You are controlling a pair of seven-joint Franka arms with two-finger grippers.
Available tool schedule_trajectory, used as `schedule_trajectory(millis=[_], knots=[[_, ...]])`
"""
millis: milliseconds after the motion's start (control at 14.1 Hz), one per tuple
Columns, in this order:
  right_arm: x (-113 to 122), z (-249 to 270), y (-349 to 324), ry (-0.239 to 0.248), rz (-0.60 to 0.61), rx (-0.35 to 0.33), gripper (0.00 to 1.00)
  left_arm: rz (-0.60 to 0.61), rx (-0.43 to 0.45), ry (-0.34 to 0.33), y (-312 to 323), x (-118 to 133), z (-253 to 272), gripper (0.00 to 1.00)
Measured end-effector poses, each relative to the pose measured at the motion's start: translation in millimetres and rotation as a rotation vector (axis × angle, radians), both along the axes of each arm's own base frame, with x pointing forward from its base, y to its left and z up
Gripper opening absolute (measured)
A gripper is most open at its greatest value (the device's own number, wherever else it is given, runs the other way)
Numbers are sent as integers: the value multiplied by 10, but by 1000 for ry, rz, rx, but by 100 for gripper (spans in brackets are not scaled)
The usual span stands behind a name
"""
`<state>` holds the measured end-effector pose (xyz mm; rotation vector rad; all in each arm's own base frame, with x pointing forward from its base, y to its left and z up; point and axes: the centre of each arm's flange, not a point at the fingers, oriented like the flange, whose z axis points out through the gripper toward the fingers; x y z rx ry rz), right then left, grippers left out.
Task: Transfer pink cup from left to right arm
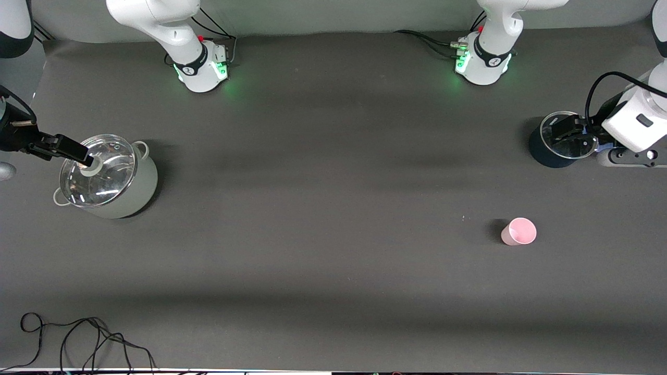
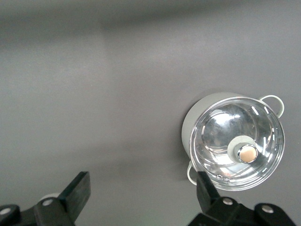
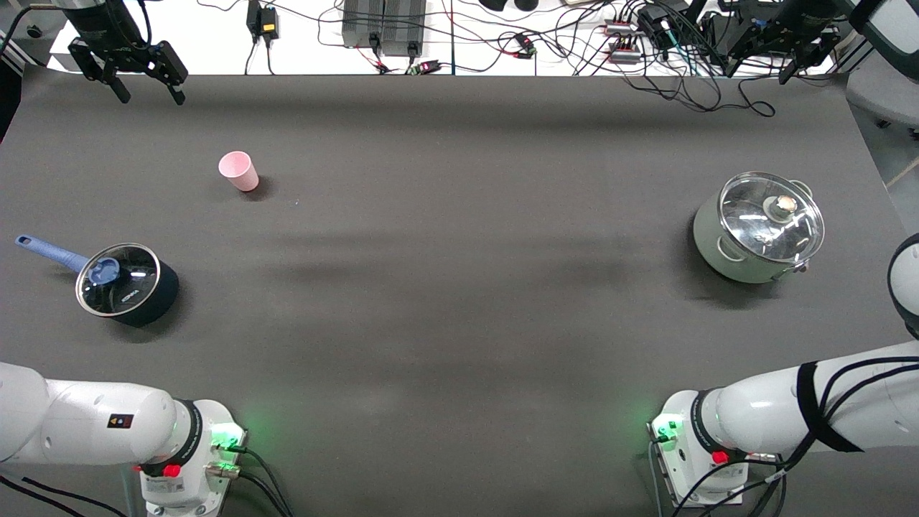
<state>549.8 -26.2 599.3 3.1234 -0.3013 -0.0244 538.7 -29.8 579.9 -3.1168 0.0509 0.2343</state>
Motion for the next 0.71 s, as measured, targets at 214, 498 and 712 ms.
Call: schedule_trajectory(millis=[214,498,712], knots=[[0,-1,8,0,1,0,100,-1,0,1,-4,3,-6,100],[1,-1,22,0,4,0,100,-2,0,2,-9,8,-13,100],[1,-1,23,0,4,0,100,-3,0,0,-14,24,-8,100]])
